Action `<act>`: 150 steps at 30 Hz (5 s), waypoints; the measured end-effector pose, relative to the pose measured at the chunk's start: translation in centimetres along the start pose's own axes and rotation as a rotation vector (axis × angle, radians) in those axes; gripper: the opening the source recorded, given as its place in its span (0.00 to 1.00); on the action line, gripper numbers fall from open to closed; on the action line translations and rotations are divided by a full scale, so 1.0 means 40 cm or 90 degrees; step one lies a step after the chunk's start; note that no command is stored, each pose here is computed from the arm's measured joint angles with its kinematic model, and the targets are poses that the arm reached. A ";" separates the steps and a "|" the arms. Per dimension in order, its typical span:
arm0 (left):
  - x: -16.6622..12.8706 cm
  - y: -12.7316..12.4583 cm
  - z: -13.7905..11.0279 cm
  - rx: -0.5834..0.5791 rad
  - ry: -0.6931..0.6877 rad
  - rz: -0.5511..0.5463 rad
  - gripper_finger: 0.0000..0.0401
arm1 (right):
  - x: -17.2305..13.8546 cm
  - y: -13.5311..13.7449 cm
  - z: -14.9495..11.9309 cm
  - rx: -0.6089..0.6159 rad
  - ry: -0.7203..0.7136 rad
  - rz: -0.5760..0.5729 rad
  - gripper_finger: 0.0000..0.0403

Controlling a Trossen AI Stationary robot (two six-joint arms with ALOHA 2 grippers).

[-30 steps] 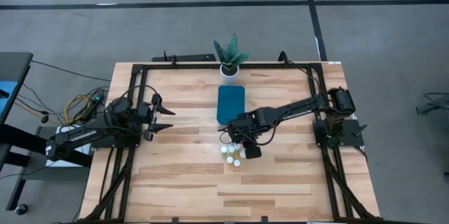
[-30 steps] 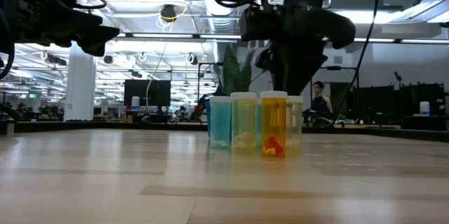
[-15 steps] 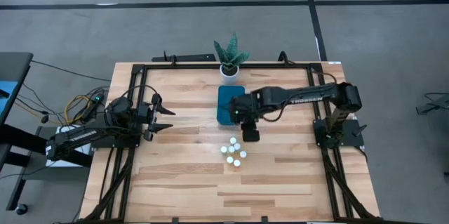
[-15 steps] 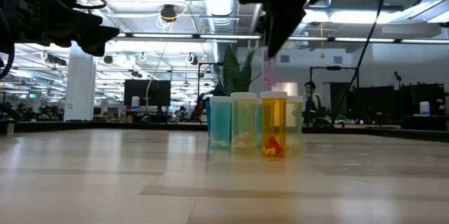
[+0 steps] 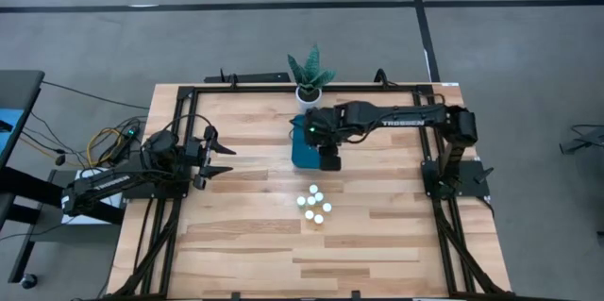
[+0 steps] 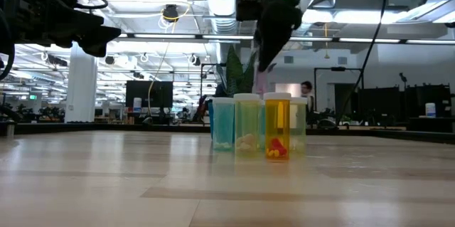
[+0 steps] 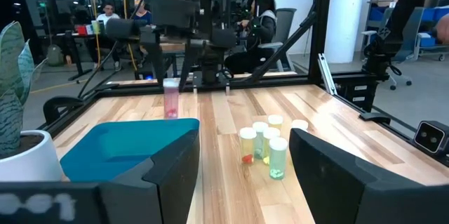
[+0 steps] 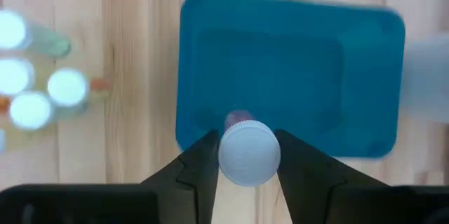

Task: Pick and place pill bottles into a basket
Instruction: Put the pink pill bottle into the bin, then put the right green pill bottle into the bin

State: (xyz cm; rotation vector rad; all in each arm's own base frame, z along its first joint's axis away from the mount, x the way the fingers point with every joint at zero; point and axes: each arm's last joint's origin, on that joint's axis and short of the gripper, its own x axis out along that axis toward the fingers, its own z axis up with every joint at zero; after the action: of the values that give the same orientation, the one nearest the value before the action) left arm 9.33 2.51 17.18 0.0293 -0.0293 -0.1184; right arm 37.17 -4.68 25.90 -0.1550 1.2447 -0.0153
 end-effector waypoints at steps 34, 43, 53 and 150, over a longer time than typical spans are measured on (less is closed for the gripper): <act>0.000 0.000 0.000 0.000 0.000 0.000 0.53 | 0.174 0.028 0.016 -0.059 0.072 0.027 0.32; 0.000 0.000 0.000 0.000 -0.001 0.000 0.53 | 0.175 0.022 0.013 -0.097 0.075 0.030 0.32; 0.000 0.000 0.000 0.000 0.000 0.000 0.53 | 0.180 0.010 0.008 -0.134 0.072 0.029 0.32; 0.000 0.000 0.000 0.000 0.000 0.000 0.53 | -0.118 0.117 0.029 -0.011 0.098 0.126 0.44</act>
State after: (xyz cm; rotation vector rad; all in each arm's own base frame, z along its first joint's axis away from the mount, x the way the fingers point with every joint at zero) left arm 9.33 2.50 17.20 0.0296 -0.0299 -0.1184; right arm 36.42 0.53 30.10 -0.0449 1.4102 0.1575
